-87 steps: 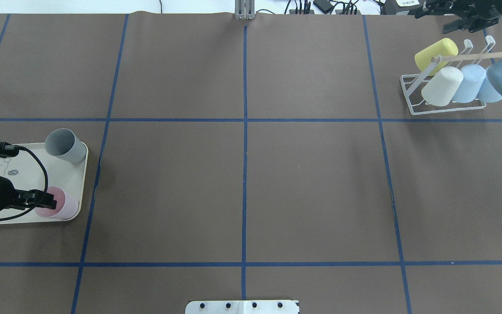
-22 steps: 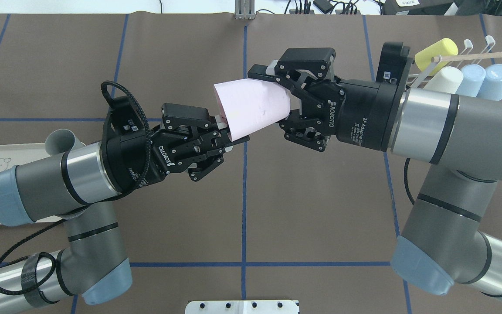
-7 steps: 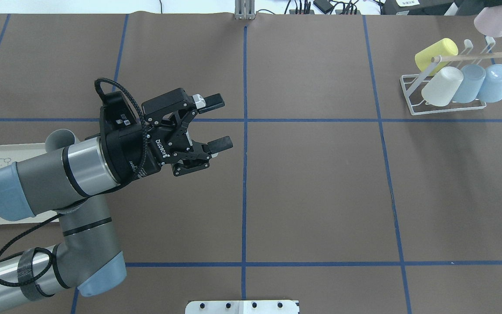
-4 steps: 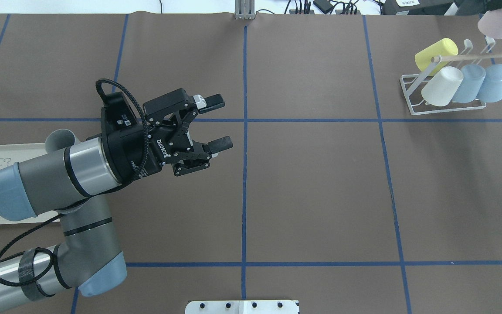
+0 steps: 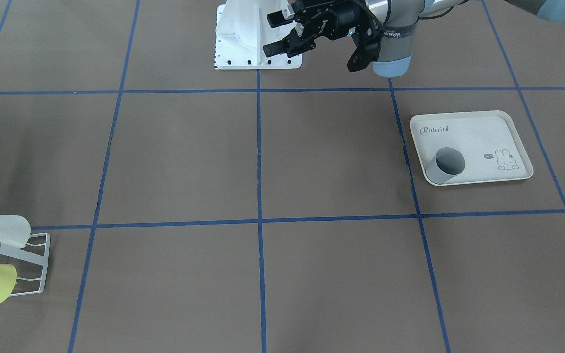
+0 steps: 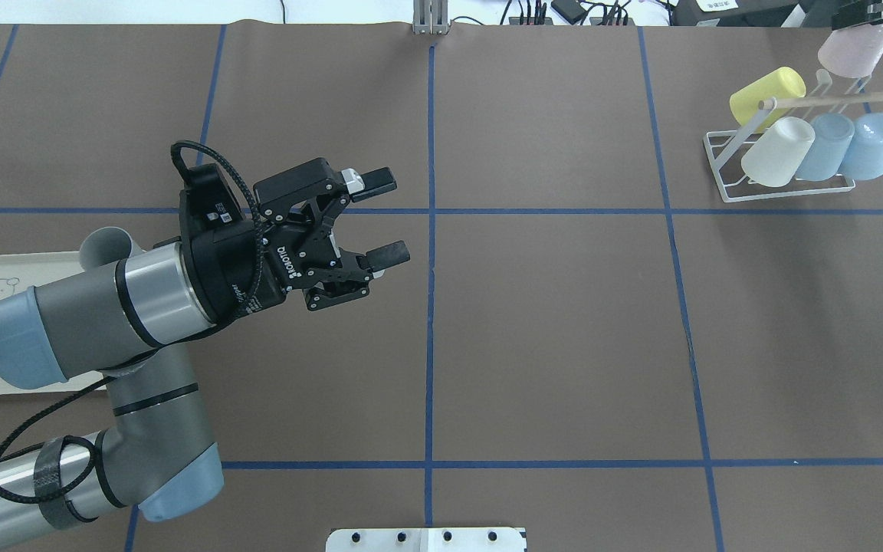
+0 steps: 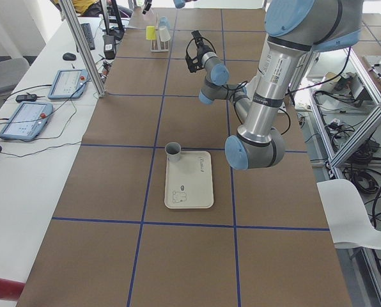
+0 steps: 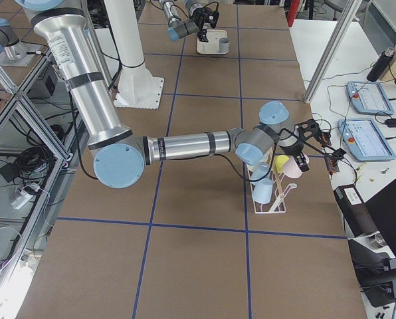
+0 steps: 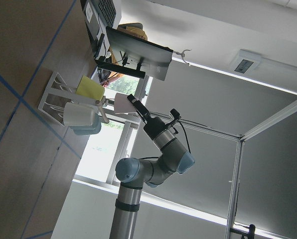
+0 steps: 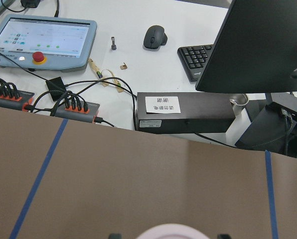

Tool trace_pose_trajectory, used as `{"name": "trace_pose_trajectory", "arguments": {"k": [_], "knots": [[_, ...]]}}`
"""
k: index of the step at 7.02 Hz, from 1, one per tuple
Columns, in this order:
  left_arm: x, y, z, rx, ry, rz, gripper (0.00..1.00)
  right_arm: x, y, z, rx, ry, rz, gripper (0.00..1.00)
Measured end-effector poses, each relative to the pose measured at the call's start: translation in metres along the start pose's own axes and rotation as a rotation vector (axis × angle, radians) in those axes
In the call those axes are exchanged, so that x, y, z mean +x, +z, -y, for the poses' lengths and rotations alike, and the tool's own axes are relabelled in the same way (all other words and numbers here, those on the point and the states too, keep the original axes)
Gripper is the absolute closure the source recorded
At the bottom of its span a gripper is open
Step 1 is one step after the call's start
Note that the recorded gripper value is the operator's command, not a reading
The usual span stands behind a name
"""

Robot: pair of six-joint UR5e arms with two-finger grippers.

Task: Transfer IKEA cup to right arm and place on rack

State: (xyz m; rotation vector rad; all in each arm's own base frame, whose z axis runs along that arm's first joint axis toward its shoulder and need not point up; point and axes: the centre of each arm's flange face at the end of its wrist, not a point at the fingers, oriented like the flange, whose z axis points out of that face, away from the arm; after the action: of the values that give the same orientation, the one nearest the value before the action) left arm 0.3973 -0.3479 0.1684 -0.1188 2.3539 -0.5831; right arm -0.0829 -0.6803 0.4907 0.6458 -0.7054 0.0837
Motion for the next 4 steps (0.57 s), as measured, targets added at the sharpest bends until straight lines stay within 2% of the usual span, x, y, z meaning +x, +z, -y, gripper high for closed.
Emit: {"name": "trace_pose_trajectory", "arguments": {"k": [4], "knots": [[-0.004,0.001,0.001,0.01,-0.002,0.001,0.01,-0.004,0.015,-0.012,-0.031,-0.002,0.004,1.0]]}}
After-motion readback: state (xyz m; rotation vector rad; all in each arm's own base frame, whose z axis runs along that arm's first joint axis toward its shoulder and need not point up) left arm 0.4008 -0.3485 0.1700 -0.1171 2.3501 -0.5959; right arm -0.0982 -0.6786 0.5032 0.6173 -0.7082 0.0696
